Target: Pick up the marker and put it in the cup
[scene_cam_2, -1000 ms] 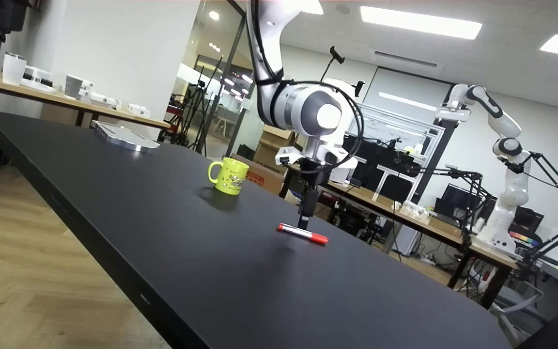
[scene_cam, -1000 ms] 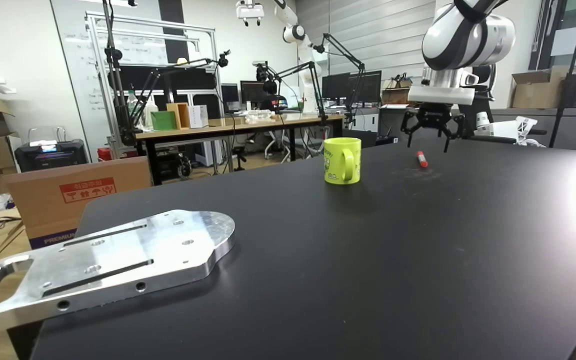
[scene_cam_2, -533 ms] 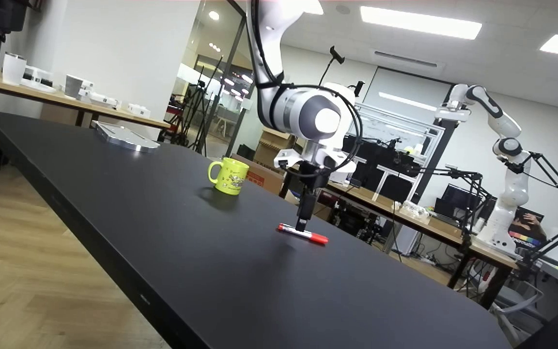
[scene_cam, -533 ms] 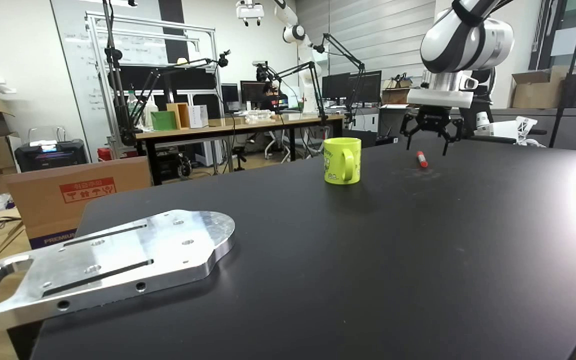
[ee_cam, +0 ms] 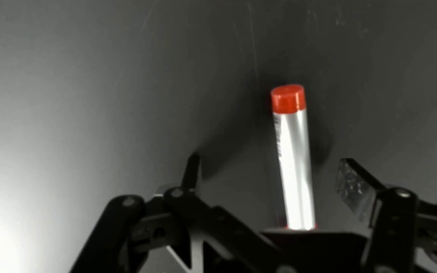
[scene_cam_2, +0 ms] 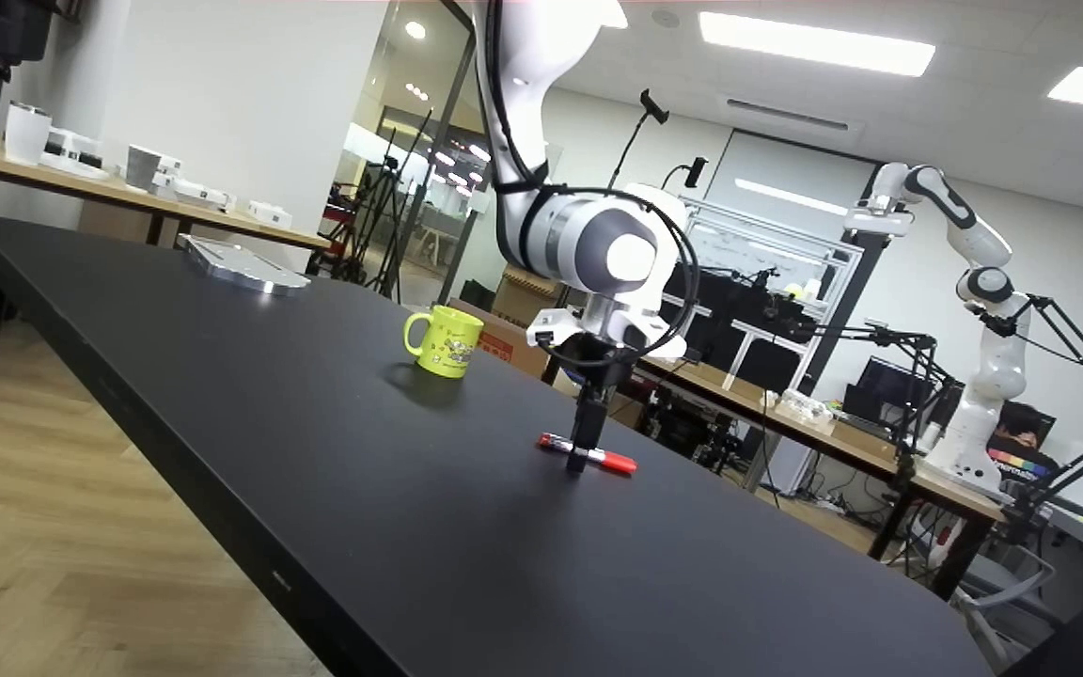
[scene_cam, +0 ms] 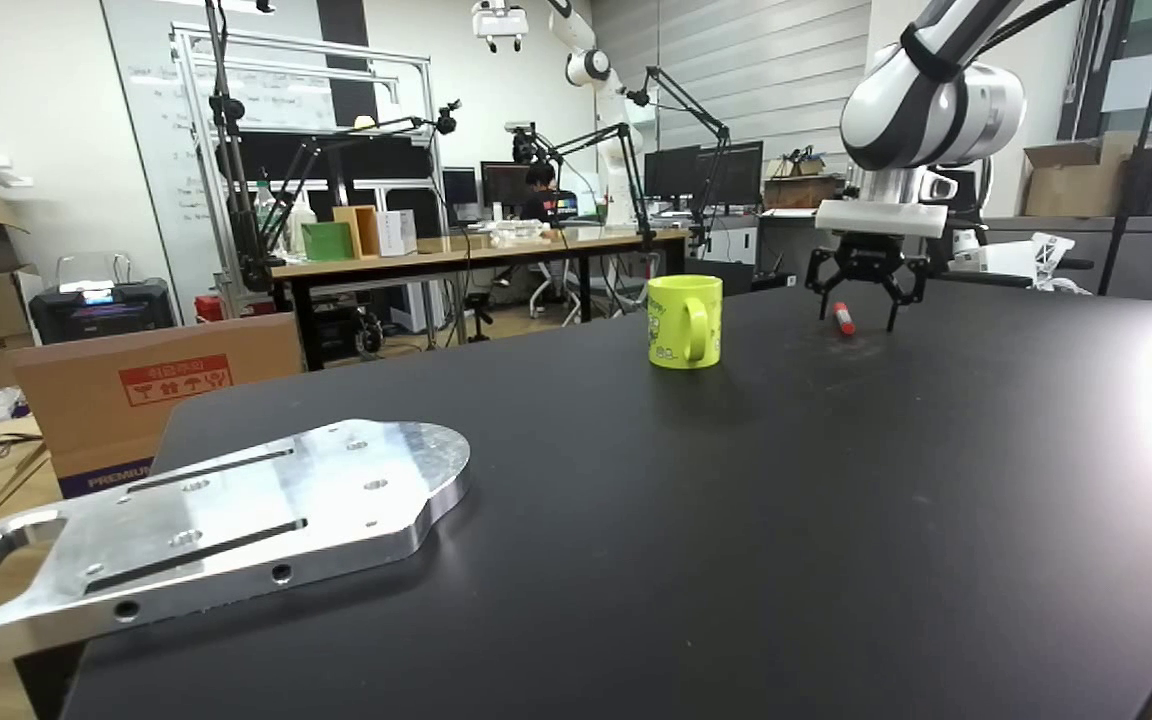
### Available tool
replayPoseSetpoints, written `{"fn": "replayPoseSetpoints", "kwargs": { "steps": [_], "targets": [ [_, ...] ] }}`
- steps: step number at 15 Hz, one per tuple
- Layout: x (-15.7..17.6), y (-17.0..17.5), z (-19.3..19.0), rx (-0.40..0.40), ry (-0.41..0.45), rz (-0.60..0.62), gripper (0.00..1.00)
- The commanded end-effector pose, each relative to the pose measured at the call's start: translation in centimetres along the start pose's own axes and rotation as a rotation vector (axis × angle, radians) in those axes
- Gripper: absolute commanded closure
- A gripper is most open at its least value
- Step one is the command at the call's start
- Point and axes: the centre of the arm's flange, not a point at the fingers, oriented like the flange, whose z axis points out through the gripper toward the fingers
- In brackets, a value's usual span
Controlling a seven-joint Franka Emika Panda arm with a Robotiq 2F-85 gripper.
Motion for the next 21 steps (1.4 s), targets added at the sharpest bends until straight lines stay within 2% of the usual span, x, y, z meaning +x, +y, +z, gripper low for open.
{"fn": "replayPoseSetpoints", "kwargs": {
  "steps": [1,4,7,9,10,13,15,19,21],
  "targets": [
    [0.8,-1.1,0.1,-0.009,0.000,0.016,0.40],
    [0.9,-1.3,-0.3,-0.036,0.004,0.047,0.61],
    [1.3,-1.2,-0.6,-0.099,-0.013,0.079,0.81],
    [1.5,-0.9,-0.4,-0.182,-0.065,0.119,0.95],
    [1.6,-0.8,-0.7,-0.209,-0.097,0.133,0.99],
    [1.5,-1.3,-3.4,-0.180,-0.196,0.159,0.95],
    [1.3,-2.5,-5.6,-0.116,-0.227,0.176,0.95],
    [0.4,-6.7,-10.6,-0.006,-0.299,0.188,0.95],
    [-0.5,-8.8,-12.9,0.027,-0.363,0.187,0.95]
  ]
}}
